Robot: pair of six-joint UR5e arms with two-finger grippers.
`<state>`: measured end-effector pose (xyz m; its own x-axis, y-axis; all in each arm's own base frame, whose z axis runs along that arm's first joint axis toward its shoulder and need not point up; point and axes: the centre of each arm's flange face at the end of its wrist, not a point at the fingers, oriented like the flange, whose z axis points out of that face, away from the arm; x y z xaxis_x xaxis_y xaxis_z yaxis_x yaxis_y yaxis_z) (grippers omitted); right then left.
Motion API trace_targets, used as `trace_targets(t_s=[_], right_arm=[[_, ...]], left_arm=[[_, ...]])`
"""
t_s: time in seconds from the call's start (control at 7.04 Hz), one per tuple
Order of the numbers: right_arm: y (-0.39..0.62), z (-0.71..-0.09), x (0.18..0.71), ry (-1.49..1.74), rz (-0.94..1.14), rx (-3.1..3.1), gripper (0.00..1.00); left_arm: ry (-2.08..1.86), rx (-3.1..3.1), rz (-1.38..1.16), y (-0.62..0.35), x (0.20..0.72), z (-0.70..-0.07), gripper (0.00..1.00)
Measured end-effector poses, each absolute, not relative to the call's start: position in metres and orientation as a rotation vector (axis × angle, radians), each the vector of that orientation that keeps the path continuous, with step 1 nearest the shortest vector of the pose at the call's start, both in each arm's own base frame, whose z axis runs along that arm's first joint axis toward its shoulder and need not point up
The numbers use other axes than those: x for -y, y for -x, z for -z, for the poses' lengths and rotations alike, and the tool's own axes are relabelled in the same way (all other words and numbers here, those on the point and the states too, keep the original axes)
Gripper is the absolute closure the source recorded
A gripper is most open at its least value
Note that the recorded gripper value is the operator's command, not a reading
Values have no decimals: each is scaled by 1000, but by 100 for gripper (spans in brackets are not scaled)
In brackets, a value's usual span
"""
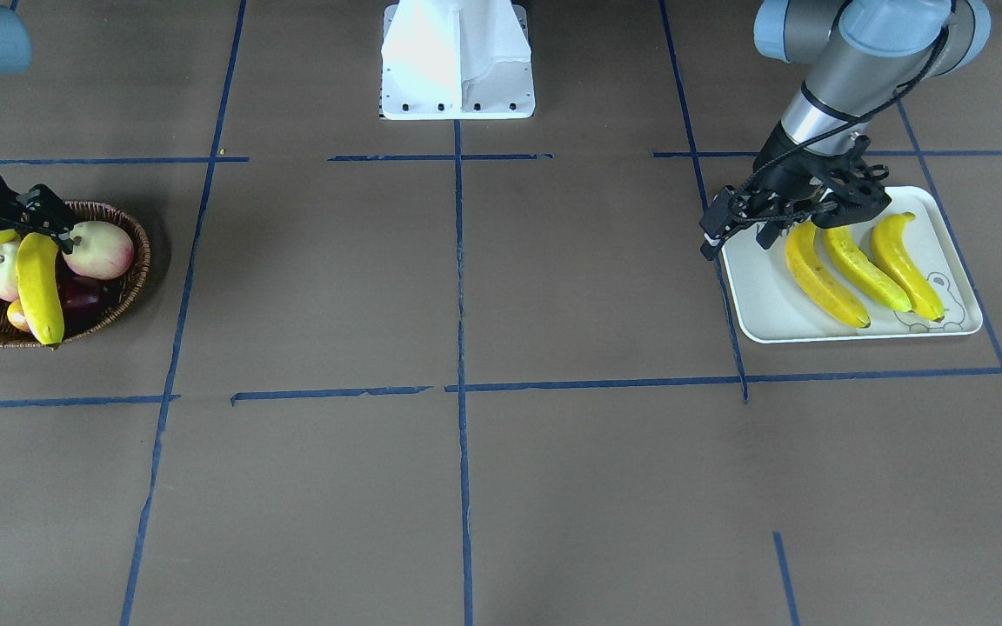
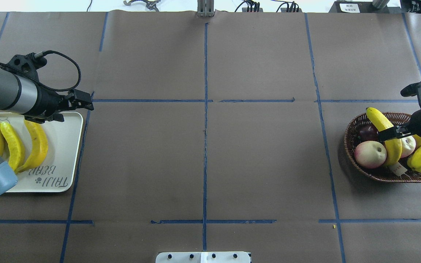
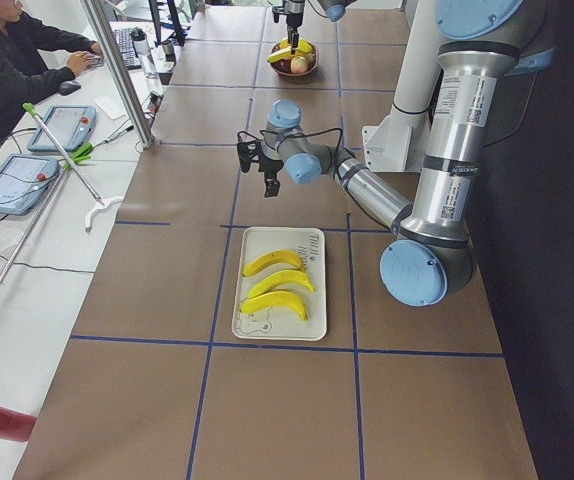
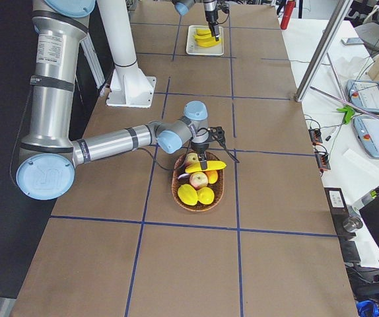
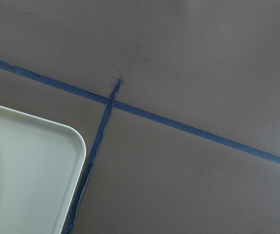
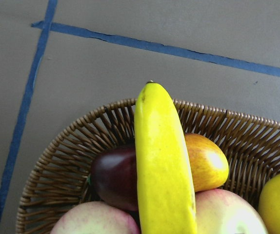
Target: Transfer all bananas from basket to plate
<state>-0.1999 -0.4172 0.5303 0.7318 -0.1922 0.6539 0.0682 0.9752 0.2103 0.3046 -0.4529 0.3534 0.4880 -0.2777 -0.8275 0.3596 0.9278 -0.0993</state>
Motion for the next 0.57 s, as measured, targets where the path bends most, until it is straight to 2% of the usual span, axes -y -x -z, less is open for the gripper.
trace_targets(t_s=[0.14, 0.28, 0.43, 0.57], right_arm=[[201, -536, 418, -166, 143, 732, 70], [201, -538, 418, -160, 143, 732, 94], [201, -539, 417, -157, 143, 732, 99], [202, -538, 417, -156, 145, 734, 100]], left_arm=[[-92, -990, 387, -305, 453, -352, 0], [-92, -990, 386, -306, 454, -351, 1], [-91, -988, 386, -307, 454, -352, 1], [-89, -986, 387, -308, 455, -353, 1]])
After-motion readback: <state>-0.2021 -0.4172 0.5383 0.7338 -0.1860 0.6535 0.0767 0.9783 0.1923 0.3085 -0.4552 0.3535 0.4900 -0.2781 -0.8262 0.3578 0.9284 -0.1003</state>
